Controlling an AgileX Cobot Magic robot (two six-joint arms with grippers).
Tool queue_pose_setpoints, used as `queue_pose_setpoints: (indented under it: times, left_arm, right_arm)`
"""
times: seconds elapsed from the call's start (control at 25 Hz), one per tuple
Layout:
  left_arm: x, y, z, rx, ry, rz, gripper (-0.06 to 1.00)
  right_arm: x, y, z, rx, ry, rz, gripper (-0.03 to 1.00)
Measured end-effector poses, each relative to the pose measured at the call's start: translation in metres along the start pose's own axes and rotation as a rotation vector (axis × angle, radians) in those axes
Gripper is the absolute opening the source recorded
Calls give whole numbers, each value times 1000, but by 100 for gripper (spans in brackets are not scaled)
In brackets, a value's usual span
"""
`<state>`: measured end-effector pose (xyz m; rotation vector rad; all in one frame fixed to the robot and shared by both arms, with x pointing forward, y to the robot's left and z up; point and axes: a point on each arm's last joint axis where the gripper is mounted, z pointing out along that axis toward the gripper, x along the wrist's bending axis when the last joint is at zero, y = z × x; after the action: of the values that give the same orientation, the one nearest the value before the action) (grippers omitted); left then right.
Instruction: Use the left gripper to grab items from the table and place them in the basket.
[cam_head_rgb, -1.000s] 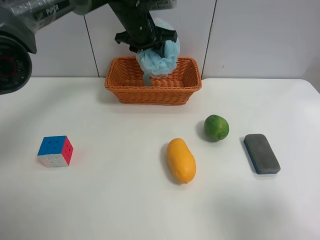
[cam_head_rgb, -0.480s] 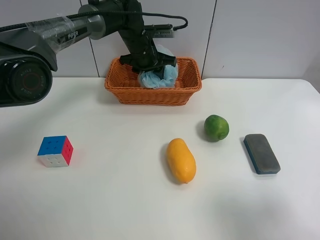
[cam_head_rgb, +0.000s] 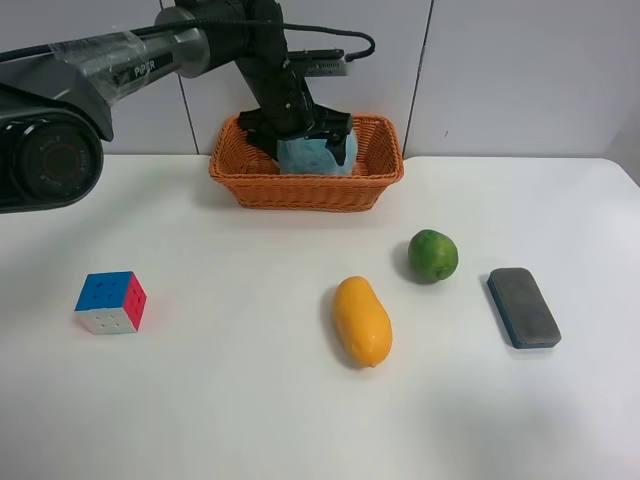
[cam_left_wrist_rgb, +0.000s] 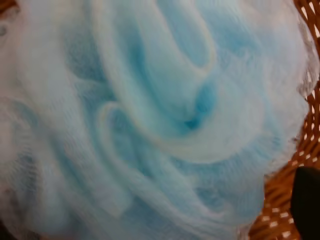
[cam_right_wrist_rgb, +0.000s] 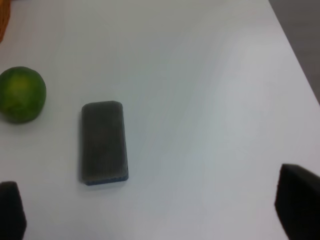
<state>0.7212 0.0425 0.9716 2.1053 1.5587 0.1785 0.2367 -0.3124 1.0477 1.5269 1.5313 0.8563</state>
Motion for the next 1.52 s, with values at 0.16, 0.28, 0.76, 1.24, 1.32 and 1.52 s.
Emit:
queue_pose_setpoints:
  times: [0.16, 0.28, 0.76, 1.24, 1.32, 1.52]
  left_arm:
    - [-4, 7, -28, -15, -6, 5, 99]
    - [-5, 9, -56, -1, 0, 10, 99]
    - [-12, 19, -167, -127, 39, 48, 99]
    - [0, -65, -210, 79, 76, 42, 98]
    - [4, -87, -215, 123, 82, 51, 98]
    - [10, -141, -248, 148, 73, 65, 97]
  right_arm:
    - [0, 0, 0, 0, 0, 0, 99]
    - [0, 0, 0, 0, 0, 0, 99]
    - [0, 0, 0, 0, 0, 0, 99]
    - [0, 0, 0, 0, 0, 0, 99]
    - [0, 0, 0, 0, 0, 0, 99]
    - [0, 0, 0, 0, 0, 0, 99]
